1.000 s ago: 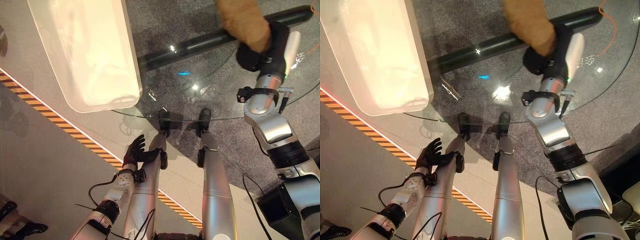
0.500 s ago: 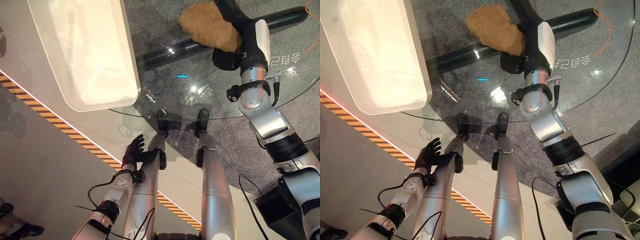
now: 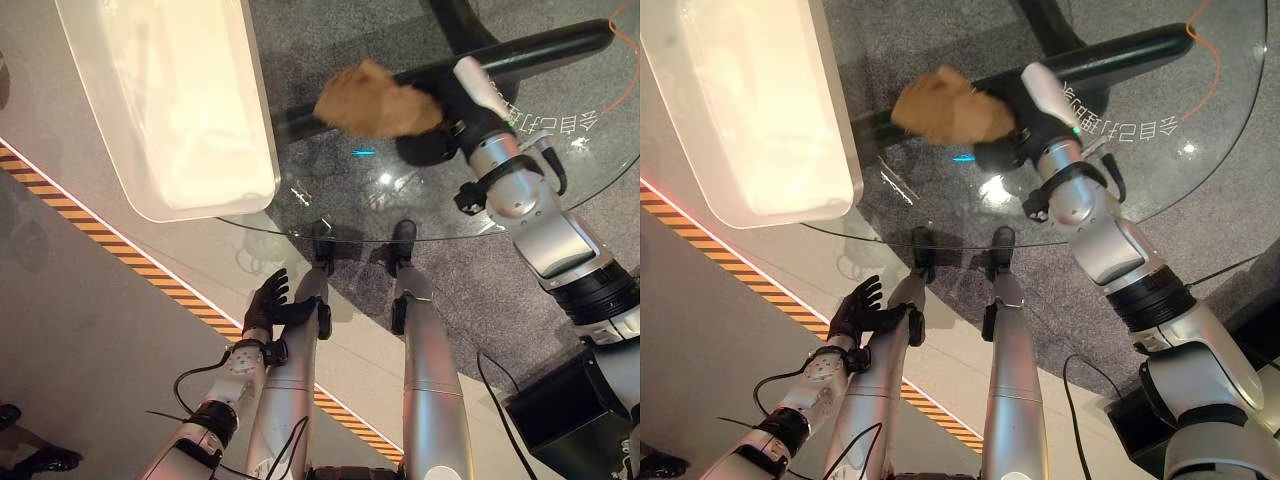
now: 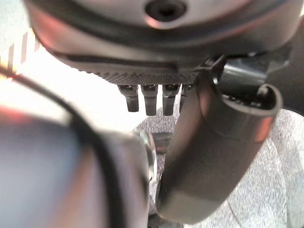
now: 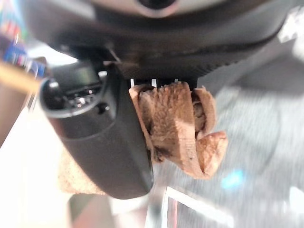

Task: Wipe the table with a cloth and put it in the basket.

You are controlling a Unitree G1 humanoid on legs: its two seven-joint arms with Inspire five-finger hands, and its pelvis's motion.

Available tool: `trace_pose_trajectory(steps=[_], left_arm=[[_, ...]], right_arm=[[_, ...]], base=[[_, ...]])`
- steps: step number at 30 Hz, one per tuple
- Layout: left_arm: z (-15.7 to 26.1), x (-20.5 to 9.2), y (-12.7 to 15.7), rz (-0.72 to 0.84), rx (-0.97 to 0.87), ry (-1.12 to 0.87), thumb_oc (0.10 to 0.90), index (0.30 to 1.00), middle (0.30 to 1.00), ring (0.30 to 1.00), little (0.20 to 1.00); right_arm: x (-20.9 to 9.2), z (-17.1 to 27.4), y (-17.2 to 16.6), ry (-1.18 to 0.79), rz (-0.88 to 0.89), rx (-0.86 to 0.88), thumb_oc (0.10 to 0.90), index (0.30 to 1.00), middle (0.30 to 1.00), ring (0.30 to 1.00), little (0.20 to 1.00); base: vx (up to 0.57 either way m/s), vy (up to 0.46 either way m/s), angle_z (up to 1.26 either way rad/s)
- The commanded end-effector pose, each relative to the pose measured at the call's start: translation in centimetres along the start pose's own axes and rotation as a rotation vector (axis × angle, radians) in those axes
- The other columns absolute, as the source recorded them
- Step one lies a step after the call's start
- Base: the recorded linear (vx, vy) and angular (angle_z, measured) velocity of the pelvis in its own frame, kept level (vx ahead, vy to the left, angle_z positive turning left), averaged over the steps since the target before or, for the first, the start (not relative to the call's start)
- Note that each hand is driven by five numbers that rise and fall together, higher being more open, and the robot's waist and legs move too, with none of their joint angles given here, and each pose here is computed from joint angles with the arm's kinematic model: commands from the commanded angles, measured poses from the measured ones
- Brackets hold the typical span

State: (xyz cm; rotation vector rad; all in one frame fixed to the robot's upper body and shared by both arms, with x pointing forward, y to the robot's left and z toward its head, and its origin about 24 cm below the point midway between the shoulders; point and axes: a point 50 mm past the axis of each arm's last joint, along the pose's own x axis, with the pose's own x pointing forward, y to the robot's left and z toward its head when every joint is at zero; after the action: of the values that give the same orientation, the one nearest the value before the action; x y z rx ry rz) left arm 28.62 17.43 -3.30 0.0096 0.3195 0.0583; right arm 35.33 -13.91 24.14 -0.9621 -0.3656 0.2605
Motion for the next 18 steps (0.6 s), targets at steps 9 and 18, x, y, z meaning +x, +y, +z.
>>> trace_pose_trajectory(steps=[9,18], left_arm=[[-3.9,-2.4,2.0,0.04,0.019,0.116,0.8,0.9,0.9,0.9,0.9],[-3.6,-2.5,3.0,0.145,-0.161,0.082,0.8,0.9,0.9,0.9,0.9]], right_arm=[[-2.0,1.4,5.9,-0.132,0.343,0.067,0.1,0.3,0.3,0.3,0.2],[-1.9,0.6,5.6,-0.103,0.29,0.072,0.1,0.3,0.3,0.3,0.2]], base=[[0.0,-0.004,0.03],[0.0,0.0,0.0]])
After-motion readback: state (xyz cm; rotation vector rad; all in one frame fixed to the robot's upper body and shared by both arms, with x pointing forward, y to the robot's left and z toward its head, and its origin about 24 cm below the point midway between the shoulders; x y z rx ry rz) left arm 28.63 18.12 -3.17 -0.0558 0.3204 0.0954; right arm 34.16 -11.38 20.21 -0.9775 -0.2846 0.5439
